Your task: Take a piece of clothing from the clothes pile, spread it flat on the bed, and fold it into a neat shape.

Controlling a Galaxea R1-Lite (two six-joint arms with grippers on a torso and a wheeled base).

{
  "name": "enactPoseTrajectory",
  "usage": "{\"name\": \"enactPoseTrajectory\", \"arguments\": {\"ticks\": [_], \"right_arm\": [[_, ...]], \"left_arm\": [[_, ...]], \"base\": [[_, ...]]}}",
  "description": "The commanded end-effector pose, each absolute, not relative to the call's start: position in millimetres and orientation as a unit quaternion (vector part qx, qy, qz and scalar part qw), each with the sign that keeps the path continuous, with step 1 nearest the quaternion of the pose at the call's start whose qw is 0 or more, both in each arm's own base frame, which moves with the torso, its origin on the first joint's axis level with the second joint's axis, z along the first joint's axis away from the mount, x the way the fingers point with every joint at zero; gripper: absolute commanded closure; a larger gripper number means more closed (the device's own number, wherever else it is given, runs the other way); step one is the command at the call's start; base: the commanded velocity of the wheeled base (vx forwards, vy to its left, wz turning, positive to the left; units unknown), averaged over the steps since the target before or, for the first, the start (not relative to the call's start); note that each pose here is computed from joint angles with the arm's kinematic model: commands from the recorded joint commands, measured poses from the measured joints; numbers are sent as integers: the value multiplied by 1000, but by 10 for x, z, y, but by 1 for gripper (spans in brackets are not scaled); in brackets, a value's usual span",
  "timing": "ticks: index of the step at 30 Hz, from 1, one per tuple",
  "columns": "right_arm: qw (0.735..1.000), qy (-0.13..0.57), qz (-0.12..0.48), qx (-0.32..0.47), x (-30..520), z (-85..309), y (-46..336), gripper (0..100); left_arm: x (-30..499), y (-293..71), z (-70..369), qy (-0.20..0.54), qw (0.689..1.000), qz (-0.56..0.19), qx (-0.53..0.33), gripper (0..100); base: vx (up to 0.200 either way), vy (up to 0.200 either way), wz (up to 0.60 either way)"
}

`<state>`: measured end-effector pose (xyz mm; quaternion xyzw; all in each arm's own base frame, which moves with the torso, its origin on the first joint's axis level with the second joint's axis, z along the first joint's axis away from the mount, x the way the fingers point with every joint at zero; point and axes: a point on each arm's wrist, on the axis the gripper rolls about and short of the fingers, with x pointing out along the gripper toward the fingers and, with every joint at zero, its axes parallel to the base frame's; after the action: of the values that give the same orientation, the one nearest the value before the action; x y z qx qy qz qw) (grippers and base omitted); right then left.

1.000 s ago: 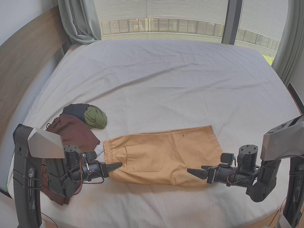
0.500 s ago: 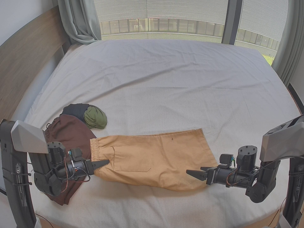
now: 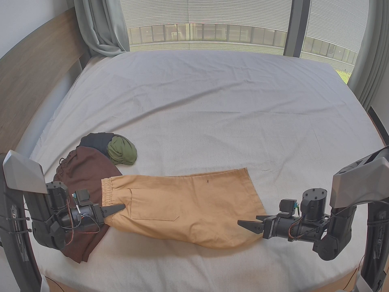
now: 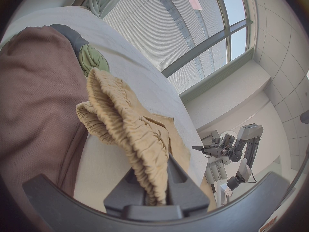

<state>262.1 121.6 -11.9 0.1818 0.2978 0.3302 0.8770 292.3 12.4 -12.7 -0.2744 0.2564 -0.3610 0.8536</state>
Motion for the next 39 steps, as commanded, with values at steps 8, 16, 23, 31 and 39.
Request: {"name": "enactPoseTrajectory", "arguments": {"ticks": [8,16,23,31,39], "right_arm": [[877,299,330,181,2618,-126,1219,0],[878,295,331,182,2617,-99,1218,0],[878,294,332,182,2617,-95,1218,0],[881,288,328,183,2640,-73,1194,0],[891,271,312,190,2723,-20,1083,0]], "left_arm": [[2852,-73,-35,263,836,-401,-267,100],[2946,-364,14,256,828,-433,-247,100],[3007,-478,46,251,824,-445,-244,100],[3070,-672,77,240,825,-457,-231,100],[3099,-903,106,239,813,-478,-230,100]], "base": [[0,0,0],[0,0,0],[0,0,0],[0,0,0],[0,0,0]]}}
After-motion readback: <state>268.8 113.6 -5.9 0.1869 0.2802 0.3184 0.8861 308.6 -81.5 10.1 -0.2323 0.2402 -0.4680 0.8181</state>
